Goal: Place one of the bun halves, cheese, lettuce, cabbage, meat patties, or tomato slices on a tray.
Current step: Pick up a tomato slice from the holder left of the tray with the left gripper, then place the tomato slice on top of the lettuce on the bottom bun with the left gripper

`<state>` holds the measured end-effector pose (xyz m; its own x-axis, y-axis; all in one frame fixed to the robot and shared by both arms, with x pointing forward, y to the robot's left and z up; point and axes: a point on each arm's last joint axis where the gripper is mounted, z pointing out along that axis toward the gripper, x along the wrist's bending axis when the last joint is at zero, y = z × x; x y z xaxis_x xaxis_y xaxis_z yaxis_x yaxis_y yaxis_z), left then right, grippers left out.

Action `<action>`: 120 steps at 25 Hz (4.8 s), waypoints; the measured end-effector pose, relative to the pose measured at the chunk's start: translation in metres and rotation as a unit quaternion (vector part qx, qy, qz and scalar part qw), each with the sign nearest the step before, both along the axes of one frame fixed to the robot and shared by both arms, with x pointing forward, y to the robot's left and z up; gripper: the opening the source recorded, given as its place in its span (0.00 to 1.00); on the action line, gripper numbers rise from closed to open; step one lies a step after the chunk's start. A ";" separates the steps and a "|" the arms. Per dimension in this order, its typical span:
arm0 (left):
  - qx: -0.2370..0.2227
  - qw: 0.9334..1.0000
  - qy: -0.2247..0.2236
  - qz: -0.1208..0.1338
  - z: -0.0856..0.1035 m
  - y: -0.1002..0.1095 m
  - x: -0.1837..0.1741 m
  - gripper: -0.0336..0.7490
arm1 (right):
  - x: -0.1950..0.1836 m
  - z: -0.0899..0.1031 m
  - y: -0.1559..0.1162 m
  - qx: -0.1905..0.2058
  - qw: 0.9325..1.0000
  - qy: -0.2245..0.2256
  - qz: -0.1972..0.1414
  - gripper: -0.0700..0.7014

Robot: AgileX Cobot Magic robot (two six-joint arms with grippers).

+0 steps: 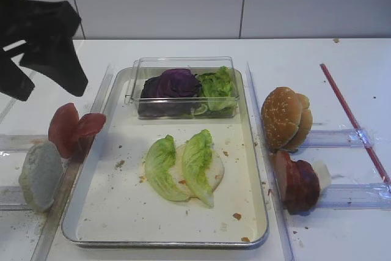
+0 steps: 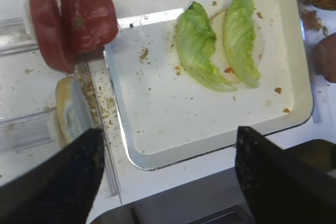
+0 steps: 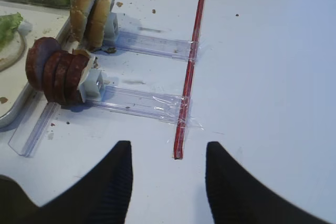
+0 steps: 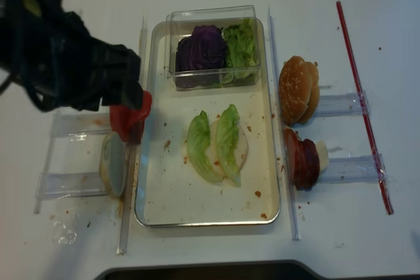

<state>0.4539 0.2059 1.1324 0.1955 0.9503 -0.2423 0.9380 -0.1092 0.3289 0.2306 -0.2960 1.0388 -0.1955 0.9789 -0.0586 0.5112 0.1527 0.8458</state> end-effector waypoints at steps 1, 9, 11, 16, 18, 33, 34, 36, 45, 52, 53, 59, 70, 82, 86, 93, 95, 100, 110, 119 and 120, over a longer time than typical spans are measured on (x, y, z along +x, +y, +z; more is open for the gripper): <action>0.008 1.000 0.003 0.001 -0.003 -0.003 0.005 0.69 | 0.000 0.000 0.000 0.000 1.000 0.000 0.000 0.58; 0.060 0.998 0.037 0.007 -0.028 -0.025 0.046 0.69 | 0.000 0.000 0.000 0.000 1.000 0.000 0.000 0.58; 0.072 0.997 0.041 0.008 -0.034 -0.029 0.055 0.69 | 0.000 0.000 0.000 0.000 1.000 0.000 0.000 0.58; 0.095 0.993 0.063 0.013 -0.055 -0.037 0.077 0.69 | 0.000 0.000 0.000 0.000 1.000 0.000 0.000 0.58; 0.103 0.992 0.072 0.016 -0.063 -0.038 0.083 0.69 | 0.000 0.000 0.000 0.000 1.000 0.000 0.000 0.57; 0.160 0.981 0.107 0.034 -0.106 -0.042 0.109 0.69 | 0.000 0.000 0.000 0.000 1.000 0.000 0.000 0.58; 0.161 0.980 0.109 0.034 -0.108 -0.043 0.111 0.69 | 0.000 0.000 0.000 0.000 1.000 0.000 0.000 0.57; 0.164 0.979 0.114 0.033 -0.112 -0.043 0.113 0.69 | 0.000 0.000 0.000 0.000 1.000 0.000 0.000 0.58; 0.180 0.977 0.107 0.034 -0.129 -0.045 0.124 0.67 | 0.000 0.000 0.000 0.000 1.000 0.000 0.000 0.57; 0.193 0.975 0.099 0.039 -0.130 -0.043 0.127 0.55 | 0.000 0.000 0.000 -0.001 1.000 0.001 -0.001 0.58; 0.192 0.976 0.099 0.040 -0.130 -0.043 0.128 0.51 | 0.000 0.000 0.000 -0.001 1.000 0.001 -0.001 0.58; 0.200 0.973 0.104 0.042 -0.129 -0.042 0.127 0.30 | 0.000 0.000 0.000 -0.001 1.000 0.001 -0.001 0.58; 0.196 0.976 0.086 0.047 -0.113 -0.044 0.134 0.11 | 0.000 0.000 0.000 0.000 1.000 0.001 -0.001 0.58; 0.165 0.983 0.053 0.053 -0.087 -0.048 0.137 0.11 | 0.000 0.000 0.000 0.001 1.000 0.001 -0.002 0.57; 0.113 0.991 0.051 0.053 -0.067 -0.052 0.125 0.11 | 0.000 0.000 0.000 0.001 1.000 0.001 -0.002 0.58; -0.015 0.997 0.077 0.003 -0.046 -0.070 0.107 0.11 | 0.000 0.000 0.000 0.000 1.000 0.001 -0.001 0.57; -0.037 0.996 0.084 -0.010 -0.045 -0.075 0.105 0.11 | 0.000 0.000 0.000 0.000 1.000 0.001 -0.001 0.57; -0.059 0.992 0.106 -0.035 -0.052 -0.080 0.095 0.11 | 0.000 0.000 0.000 0.000 1.000 0.001 -0.001 0.58; -0.113 0.970 0.198 -0.078 -0.097 -0.082 0.059 0.11 | 0.000 0.000 0.000 0.000 1.000 0.001 -0.001 0.57; -0.233 0.956 0.149 -0.100 -0.117 -0.096 0.055 0.11 | 0.000 0.000 0.000 0.000 1.000 0.001 -0.001 0.58; -0.243 0.955 0.137 -0.100 -0.119 -0.096 0.055 0.11 | 0.000 0.000 0.000 0.000 1.000 0.001 -0.001 0.57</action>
